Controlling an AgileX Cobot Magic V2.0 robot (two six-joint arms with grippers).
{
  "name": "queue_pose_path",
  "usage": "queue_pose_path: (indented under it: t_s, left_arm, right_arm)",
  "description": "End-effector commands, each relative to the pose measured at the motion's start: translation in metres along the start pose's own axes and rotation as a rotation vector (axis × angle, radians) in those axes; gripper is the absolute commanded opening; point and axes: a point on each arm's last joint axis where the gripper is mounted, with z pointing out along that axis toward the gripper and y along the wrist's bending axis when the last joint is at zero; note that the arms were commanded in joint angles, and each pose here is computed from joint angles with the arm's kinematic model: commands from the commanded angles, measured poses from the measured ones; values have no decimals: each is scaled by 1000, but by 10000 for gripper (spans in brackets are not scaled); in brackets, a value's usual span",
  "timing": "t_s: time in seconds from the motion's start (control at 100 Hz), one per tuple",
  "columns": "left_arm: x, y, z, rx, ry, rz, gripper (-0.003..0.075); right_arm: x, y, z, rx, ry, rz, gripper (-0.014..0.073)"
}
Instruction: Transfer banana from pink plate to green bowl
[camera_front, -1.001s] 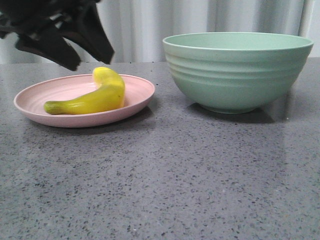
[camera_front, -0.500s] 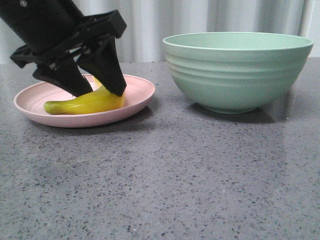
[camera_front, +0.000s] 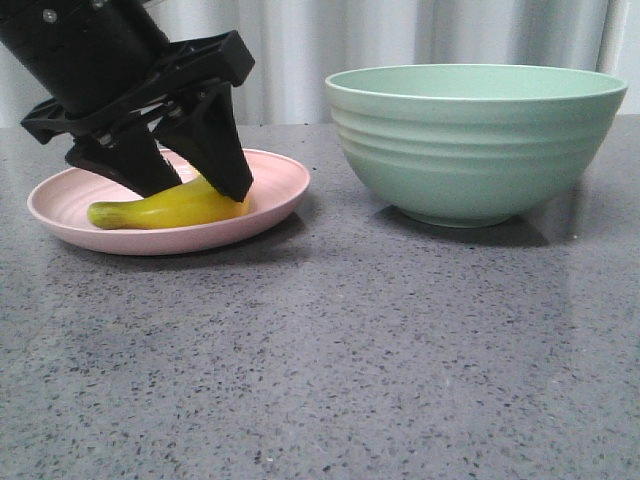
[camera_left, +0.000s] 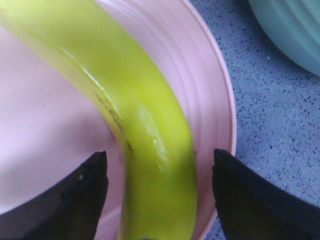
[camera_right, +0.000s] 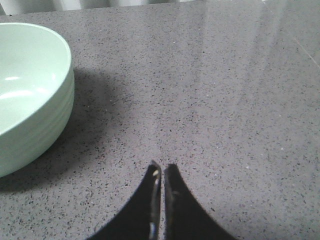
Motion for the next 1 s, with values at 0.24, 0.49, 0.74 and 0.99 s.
queue_pose_path:
  t_s: [0.24,0.49,0.74,0.99]
  left_arm:
    - [-14,-10,-9,36,-54,-6,412]
    - [-14,-10,-4,40,-13,-8,412]
    - [-13,-10,-4,42,-3,-8,203]
    - [-13,-10,-4,43,6,-7,-19]
  right_arm:
    - [-18,0,-3,-2,-108,-9,-73]
    - [-18,0,-3,-2,-108,-9,-73]
    - [-18,0,-3,-2,-108,-9,-73]
    - [-16,4,-4,-36,-84,-12,-73]
